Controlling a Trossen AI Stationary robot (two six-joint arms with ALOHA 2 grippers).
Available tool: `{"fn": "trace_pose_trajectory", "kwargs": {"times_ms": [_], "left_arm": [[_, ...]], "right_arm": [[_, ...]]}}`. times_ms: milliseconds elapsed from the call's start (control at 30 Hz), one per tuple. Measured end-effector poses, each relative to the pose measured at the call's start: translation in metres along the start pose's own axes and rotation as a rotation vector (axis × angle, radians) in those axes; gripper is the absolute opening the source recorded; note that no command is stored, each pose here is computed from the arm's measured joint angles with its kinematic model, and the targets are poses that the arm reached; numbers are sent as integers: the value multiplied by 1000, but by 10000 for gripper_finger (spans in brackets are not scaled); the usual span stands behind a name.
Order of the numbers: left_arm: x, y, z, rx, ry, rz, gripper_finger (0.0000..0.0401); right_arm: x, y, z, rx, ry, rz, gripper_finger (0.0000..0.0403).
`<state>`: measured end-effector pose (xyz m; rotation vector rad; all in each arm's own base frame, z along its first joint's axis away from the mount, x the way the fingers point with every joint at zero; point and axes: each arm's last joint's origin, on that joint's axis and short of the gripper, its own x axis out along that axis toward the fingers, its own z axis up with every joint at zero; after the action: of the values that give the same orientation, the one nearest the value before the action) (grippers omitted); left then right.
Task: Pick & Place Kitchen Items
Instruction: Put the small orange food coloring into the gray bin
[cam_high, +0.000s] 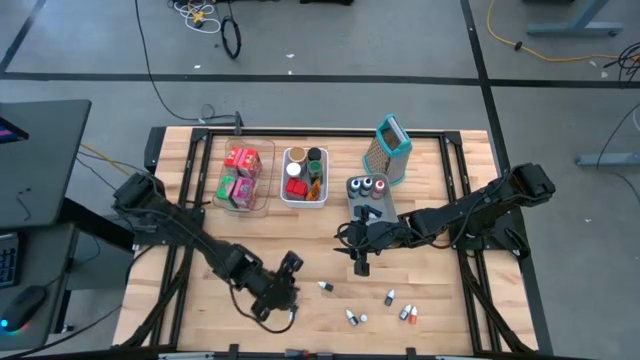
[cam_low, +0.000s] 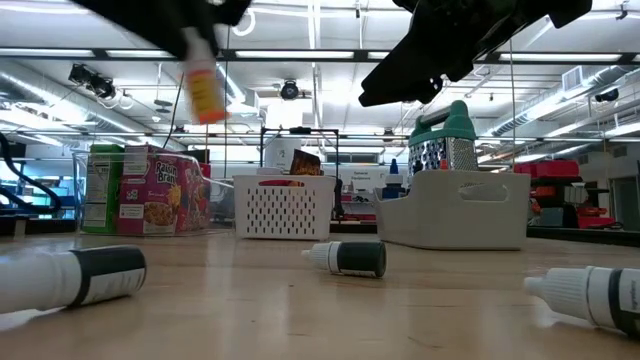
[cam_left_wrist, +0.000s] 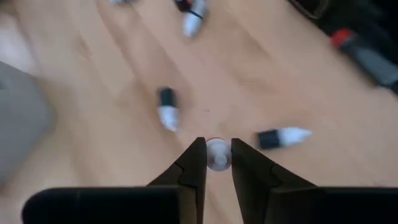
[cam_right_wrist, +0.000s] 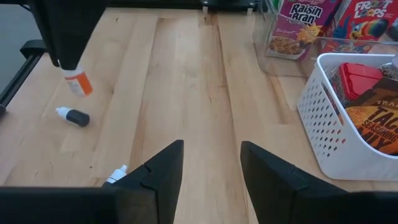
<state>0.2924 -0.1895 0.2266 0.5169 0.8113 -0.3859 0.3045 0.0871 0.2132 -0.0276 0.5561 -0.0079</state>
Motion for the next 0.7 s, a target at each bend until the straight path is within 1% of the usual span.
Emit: {"fn": "trace_pose_trajectory", "kwargs": {"times_ms": [133, 233, 333, 533, 700], "left_arm": [[0, 24, 5, 90, -5, 71, 61], [3, 42, 0, 134, 31, 134, 64], [6, 63, -5, 151, 61, 172, 64], [9, 104, -20, 122, 109, 232, 61], [10, 136, -29, 71, 65, 239, 62]], "right_arm": [[0, 0, 0, 0, 0, 0, 168], [0, 0, 0, 0, 0, 0, 168], [0, 0, 0, 0, 0, 0, 168], [0, 0, 0, 0, 0, 0, 168], [0, 0, 0, 0, 0, 0, 168]]}}
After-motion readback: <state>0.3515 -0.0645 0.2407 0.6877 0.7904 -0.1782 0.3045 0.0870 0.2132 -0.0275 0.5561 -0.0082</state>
